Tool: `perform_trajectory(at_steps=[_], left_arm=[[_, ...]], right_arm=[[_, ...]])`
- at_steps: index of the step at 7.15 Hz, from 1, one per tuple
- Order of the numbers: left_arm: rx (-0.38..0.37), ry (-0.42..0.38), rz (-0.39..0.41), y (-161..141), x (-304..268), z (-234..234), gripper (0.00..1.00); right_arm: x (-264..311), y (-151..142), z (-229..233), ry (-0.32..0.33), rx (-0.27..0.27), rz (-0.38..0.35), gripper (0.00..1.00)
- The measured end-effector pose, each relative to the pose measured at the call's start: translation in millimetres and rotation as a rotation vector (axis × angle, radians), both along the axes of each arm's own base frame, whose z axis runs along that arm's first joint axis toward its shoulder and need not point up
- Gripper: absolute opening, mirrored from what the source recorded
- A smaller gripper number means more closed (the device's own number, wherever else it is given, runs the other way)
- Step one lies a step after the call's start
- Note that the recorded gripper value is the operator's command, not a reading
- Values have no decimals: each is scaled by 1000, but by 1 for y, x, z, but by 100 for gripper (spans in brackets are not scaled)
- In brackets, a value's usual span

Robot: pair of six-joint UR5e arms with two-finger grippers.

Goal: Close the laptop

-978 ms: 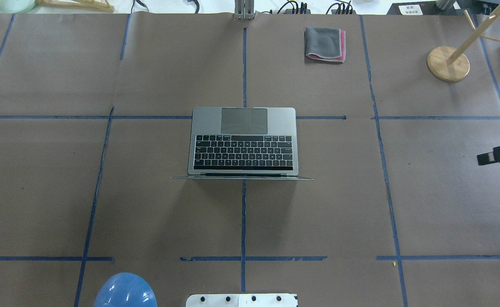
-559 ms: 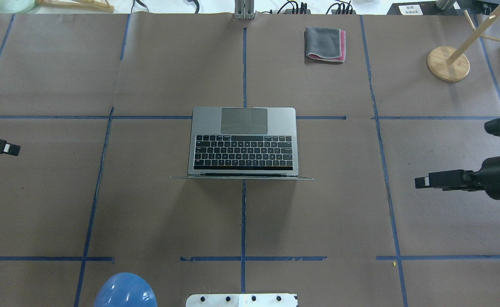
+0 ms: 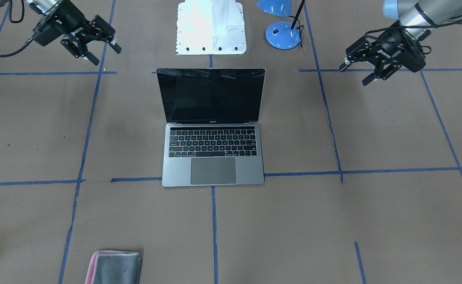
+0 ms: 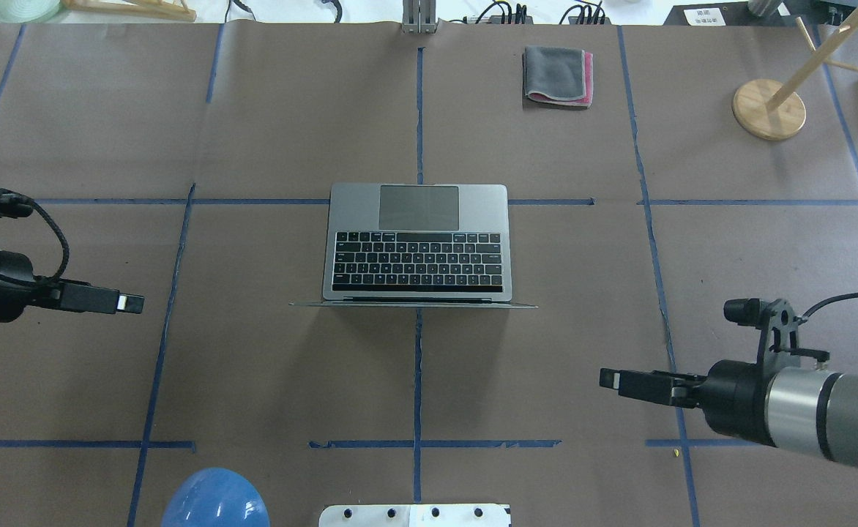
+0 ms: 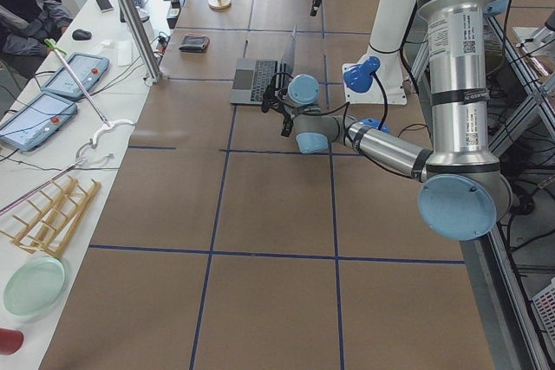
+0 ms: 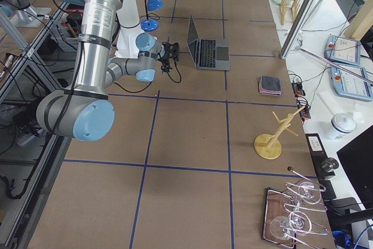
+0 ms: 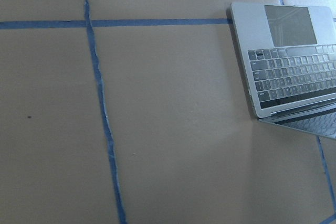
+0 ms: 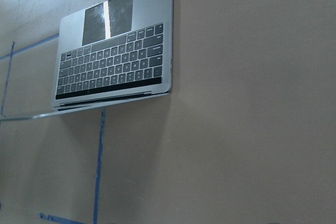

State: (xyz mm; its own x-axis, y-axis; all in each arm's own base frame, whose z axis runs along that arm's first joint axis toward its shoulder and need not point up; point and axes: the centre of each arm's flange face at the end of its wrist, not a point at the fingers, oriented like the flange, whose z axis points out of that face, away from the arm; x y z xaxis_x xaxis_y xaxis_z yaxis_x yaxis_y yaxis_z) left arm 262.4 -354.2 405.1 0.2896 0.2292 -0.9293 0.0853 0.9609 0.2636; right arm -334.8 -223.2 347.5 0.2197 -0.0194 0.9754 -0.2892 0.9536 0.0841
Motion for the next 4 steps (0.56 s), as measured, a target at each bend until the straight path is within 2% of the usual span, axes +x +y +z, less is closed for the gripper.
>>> perform_trajectory(at_steps=[2, 3, 4], left_arm=[[-12, 74, 16, 7, 51, -38, 62], [-28, 105, 29, 15, 74, -54, 58], [-33, 118, 36, 29, 95, -61, 48]], right_arm=[[-40, 16, -38, -69, 1, 47, 53], [-58, 15, -54, -84, -18, 63, 44], [-70, 16, -64, -83, -28, 79, 34]])
